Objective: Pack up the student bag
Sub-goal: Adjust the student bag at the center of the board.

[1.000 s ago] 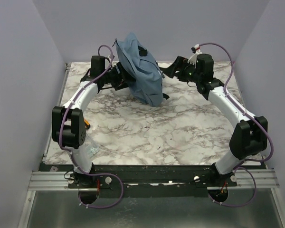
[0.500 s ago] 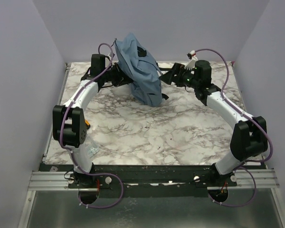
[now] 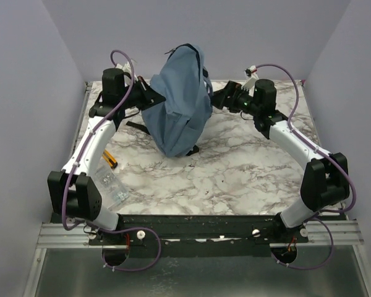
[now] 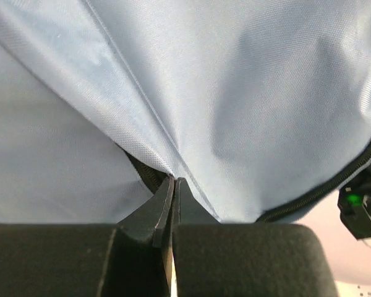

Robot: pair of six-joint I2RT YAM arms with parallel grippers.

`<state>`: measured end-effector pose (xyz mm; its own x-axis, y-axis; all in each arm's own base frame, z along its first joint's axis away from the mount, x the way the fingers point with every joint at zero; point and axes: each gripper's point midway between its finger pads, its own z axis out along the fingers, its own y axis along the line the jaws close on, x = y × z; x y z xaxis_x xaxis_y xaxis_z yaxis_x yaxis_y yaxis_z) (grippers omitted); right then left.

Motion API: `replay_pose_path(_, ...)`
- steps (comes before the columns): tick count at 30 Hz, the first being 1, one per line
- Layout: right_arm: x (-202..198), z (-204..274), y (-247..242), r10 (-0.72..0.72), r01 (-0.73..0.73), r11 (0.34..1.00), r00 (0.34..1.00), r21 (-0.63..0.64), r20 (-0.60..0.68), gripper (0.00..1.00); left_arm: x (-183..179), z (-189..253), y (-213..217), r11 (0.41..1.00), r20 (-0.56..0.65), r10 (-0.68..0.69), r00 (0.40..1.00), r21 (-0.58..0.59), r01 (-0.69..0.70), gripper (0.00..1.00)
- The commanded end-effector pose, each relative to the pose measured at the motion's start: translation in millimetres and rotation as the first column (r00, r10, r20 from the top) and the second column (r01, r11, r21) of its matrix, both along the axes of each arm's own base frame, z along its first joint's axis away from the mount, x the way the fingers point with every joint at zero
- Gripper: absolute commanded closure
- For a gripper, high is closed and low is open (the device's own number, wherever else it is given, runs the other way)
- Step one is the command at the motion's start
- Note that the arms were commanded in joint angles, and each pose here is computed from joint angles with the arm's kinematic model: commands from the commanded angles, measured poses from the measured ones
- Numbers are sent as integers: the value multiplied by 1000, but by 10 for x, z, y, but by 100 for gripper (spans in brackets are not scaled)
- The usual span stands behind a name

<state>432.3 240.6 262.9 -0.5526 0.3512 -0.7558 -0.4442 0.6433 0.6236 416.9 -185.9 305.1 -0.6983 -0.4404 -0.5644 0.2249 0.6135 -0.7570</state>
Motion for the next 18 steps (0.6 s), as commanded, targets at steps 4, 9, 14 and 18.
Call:
replay_pose_path(4, -252, -64, 175, 100, -100, 994, 995, 48, -7, 8, -447, -851, 59, 997, -108, -26, 994, -78, 18, 100)
replay_pose_path(9, -320, 37, 190, 101, -101, 991, 995, 92, 3, 7, -686, -980, 251, 1000, -43, 24, 999, -15, -25, 100)
replay_pose_path(14, -106, -284, -470, -175, 243, 933, 951, 266, -255, 3, -712, -859, 124, 994, -22, -55, 998, -94, 53, 100)
replay_pose_path(18, -204, -472, -780, -173, 276, 898, 937, 342, -303, 3, -677, -854, 117, 991, -36, -52, 998, -121, 47, 100)
